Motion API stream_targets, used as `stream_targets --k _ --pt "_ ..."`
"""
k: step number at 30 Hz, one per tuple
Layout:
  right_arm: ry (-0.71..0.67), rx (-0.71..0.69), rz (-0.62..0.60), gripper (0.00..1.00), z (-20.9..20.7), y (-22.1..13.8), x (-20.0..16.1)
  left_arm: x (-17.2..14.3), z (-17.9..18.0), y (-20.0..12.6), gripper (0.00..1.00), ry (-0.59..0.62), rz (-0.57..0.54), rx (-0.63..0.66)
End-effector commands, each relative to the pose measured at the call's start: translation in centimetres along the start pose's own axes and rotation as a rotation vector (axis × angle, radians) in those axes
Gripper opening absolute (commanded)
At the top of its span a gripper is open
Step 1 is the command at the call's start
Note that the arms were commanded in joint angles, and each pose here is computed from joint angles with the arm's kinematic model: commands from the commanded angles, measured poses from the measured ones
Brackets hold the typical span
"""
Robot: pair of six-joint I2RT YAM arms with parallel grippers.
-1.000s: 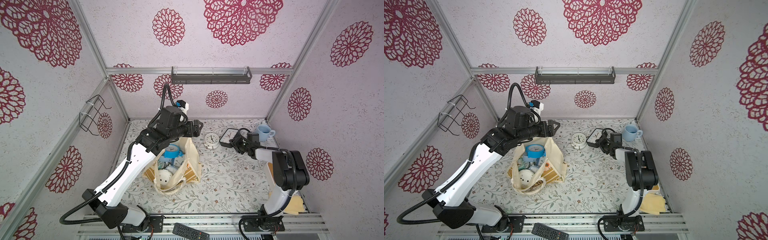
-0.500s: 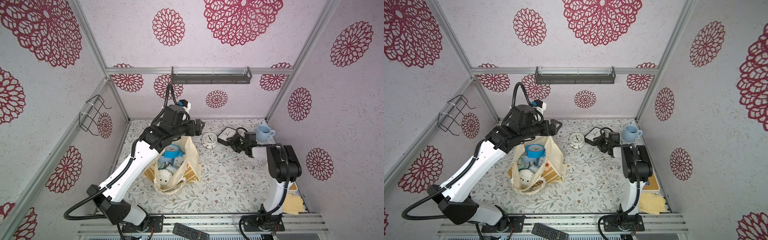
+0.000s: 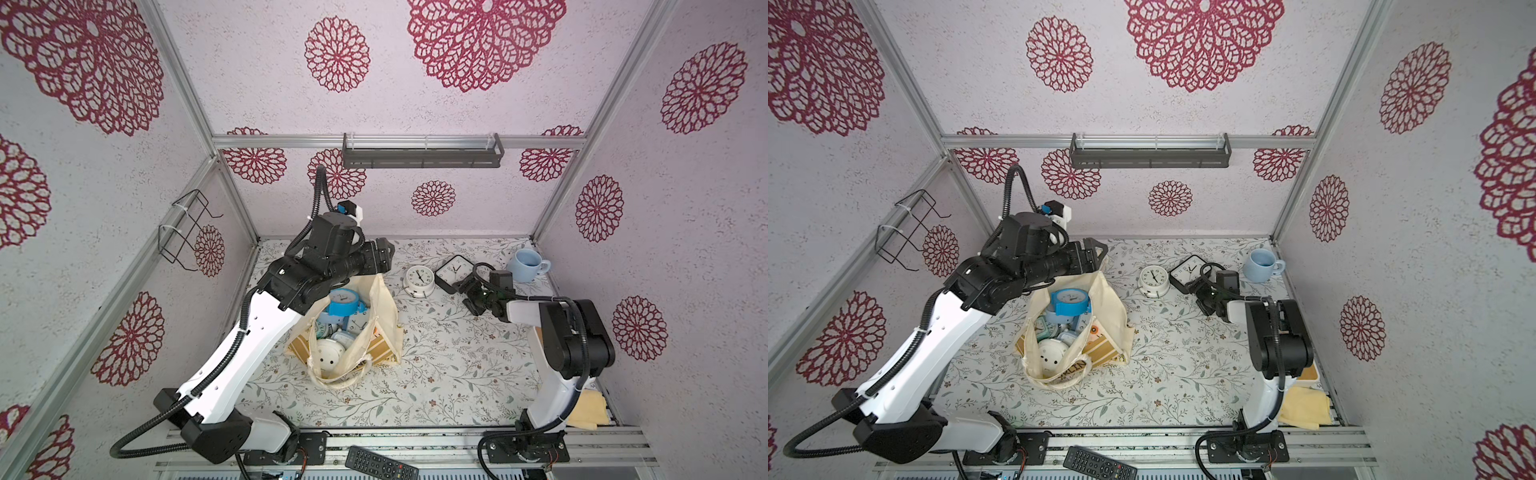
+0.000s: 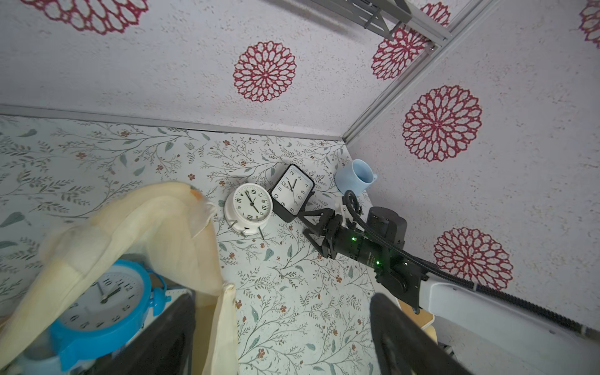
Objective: Take the alarm clock out of the canvas bag
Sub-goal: Place the alarm at the center of the board.
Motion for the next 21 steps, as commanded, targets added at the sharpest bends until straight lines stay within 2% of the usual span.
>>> stream_targets --k 1,3,7,14,17,21 --pt "-0.156 0.085 -0.062 0.78 6.0 -4.3 0.1 -1.3 2.5 -3.8 0.86 -0.082 0.015 0.152" --pt "-0.288 0.125 -0.061 0.77 9.6 -6.5 -0.8 -2.4 4.1 -5.2 0.86 -0.114 0.061 0.254" --pt "-0.641 0.215 -0.057 0.75 17.3 -11.1 -4.2 -4.9 6.9 -7.2 0.85 -0.152 0.178 0.467" --pt "-1.219 0.340 -0.077 0.72 26.6 -16.9 -12.0 -8.7 10.9 -7.6 0.85 -0.096 0.346 0.777" --pt "-1.381 0.335 -0.073 0.73 28.7 -17.3 -14.2 -10.4 12.2 -6.6 0.83 -0.063 0.421 0.850" --pt "-1.437 0.306 -0.044 0.73 30.7 -16.3 -15.7 -11.9 13.4 -5.6 0.81 -0.071 0.428 0.872"
Point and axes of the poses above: each gripper's point midway between its finger pads, its own y axis out along the fingers, its own z axis along the line the jaws close on, x = y × z, the point moved 8 cm from there along -y, back along the fingers, and after that the axes turned 5 degrees about -y, right-handed, at the moved point
